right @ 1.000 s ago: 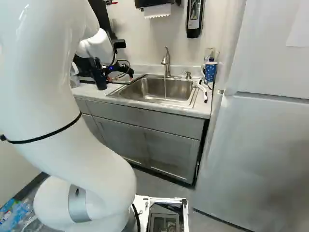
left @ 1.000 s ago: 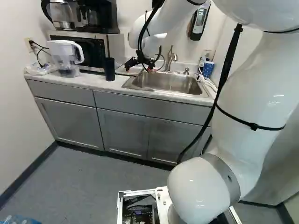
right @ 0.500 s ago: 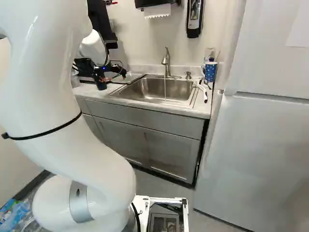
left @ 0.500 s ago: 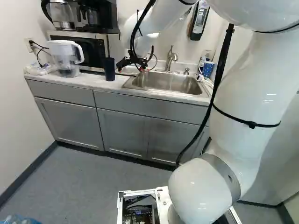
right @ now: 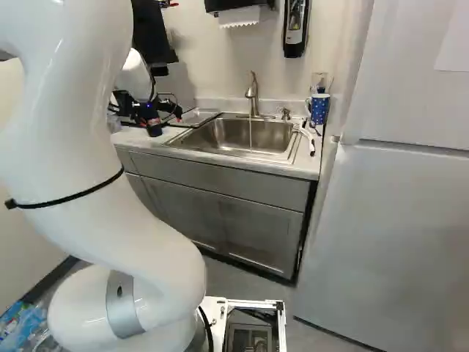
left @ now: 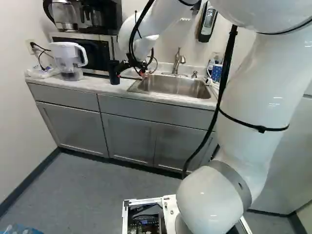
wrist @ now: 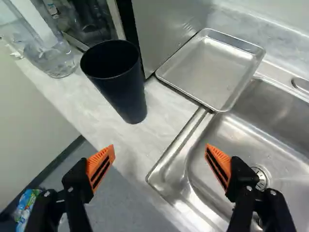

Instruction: Rinse the cup and place it in the tray

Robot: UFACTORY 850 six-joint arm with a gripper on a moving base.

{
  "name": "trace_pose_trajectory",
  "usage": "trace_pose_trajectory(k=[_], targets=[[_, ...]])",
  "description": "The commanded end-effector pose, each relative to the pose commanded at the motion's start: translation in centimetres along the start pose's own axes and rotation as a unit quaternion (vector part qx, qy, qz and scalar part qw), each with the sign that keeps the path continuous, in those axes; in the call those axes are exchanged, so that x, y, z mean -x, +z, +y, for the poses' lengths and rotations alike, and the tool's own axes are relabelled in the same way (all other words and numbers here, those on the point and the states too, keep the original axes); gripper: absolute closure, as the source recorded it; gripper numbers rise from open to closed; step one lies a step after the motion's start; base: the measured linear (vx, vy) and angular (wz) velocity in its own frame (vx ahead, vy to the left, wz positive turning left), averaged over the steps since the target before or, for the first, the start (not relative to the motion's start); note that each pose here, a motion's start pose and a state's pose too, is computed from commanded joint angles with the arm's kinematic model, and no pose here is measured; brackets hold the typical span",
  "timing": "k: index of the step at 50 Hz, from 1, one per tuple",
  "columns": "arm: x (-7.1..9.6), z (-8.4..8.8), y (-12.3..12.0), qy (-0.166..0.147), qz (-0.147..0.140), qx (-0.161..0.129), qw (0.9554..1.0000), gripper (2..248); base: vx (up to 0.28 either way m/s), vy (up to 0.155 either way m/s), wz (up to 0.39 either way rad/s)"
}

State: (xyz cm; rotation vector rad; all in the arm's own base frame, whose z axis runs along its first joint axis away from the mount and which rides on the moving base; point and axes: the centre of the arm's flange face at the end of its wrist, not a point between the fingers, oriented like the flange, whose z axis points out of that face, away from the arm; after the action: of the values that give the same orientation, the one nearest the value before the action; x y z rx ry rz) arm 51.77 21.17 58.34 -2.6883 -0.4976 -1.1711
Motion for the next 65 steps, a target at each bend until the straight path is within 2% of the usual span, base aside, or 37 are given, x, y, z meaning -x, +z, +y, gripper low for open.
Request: trace_pose_trajectory(k=[22, 37, 65], targets=[[0.2, -0.5, 2.3, -0.003, 0.043, -0.003, 0.9991, 3, 0.000, 0.000, 0.000], [0.2, -1.8, 4.0, -0.010, 0.071, -0.012, 0.9973, 3, 0.000, 0.000, 0.000], [0.2, -3.5, 7.1, -0.017, 0.131, -0.022, 0.9910, 3, 0.000, 0.000, 0.000]])
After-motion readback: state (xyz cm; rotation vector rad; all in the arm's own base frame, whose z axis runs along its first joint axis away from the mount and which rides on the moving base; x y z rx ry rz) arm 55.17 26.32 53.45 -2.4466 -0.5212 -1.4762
